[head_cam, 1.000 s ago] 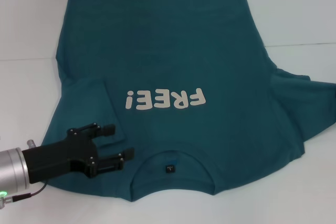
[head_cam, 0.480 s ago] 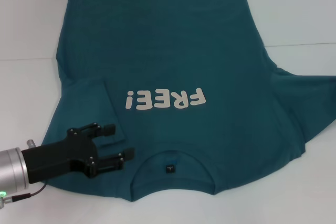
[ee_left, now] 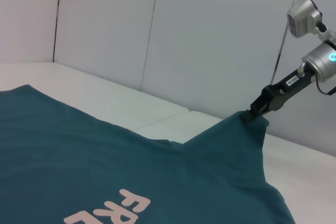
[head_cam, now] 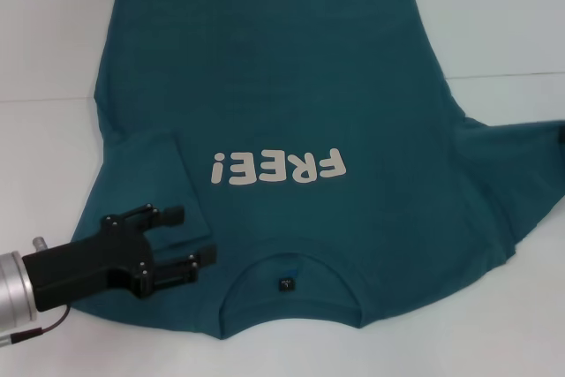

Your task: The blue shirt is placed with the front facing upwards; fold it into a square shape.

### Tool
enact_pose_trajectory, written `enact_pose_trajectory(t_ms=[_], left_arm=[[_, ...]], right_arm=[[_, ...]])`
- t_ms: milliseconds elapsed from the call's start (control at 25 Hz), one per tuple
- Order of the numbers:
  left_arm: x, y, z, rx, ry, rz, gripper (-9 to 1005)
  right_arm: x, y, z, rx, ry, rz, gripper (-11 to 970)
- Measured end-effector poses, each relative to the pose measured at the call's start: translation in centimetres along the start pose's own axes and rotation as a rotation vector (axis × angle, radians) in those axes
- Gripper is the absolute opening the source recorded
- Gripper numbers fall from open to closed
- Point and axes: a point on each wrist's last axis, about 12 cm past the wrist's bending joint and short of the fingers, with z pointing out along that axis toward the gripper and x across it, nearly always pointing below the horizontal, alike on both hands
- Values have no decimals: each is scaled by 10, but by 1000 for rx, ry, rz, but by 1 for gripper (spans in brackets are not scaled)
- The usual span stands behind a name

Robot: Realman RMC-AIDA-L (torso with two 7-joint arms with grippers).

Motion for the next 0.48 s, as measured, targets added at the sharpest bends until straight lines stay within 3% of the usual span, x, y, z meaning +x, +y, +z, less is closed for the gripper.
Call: enact_pose_trajectory(t_ms=[480], left_arm=[[1, -1, 0, 2, -6, -5, 823]], right_arm=[[-7, 3, -6, 7, -14, -24, 28]])
